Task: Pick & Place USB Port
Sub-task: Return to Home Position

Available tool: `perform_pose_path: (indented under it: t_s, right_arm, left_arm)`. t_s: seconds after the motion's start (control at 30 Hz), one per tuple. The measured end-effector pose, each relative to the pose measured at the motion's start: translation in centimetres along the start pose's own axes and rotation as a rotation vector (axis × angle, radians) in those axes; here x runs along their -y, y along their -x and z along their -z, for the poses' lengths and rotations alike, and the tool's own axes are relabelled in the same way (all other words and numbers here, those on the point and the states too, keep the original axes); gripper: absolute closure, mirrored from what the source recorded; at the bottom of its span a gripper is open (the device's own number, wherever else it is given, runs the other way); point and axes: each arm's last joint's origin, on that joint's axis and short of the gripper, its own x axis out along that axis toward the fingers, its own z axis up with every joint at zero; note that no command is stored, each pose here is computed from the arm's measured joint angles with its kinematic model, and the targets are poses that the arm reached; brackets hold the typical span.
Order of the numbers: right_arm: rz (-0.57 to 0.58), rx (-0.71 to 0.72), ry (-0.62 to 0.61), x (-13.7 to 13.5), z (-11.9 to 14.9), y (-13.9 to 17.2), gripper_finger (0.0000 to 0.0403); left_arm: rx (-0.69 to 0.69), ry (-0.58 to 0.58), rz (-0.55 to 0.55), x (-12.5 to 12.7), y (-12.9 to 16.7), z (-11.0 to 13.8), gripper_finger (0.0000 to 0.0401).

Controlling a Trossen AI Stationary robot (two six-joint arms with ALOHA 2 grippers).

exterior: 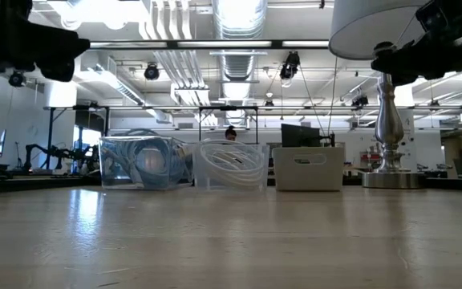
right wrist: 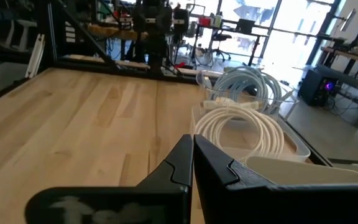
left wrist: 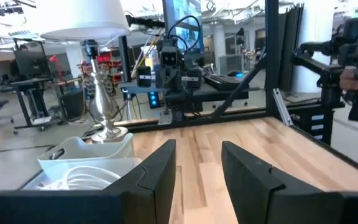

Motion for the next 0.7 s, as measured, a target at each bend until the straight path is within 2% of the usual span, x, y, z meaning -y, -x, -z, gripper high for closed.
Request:
perform_pose_path:
  t_s: [0.13,0.3,0.7]
  right_arm:
    - [0.0,0.001,-0.004,0.0,0.0,0.0,0.0394]
    - [0.0,0.002,-0.004,0.0,0.0,0.0,0.0394]
    - [-0.001,-0.005,-0.024,0.0,0.0,0.0,0.0394]
  left_arm:
    - [0.024,0.022,0.017,0.3,-0.3,1.4,0.0268]
    - [0.034,0.038,0.049,0.4,-0.3,1.3,0.0268]
    - [-0.01,0.067,0.045,0.5,-0.3,1.7,0.0268]
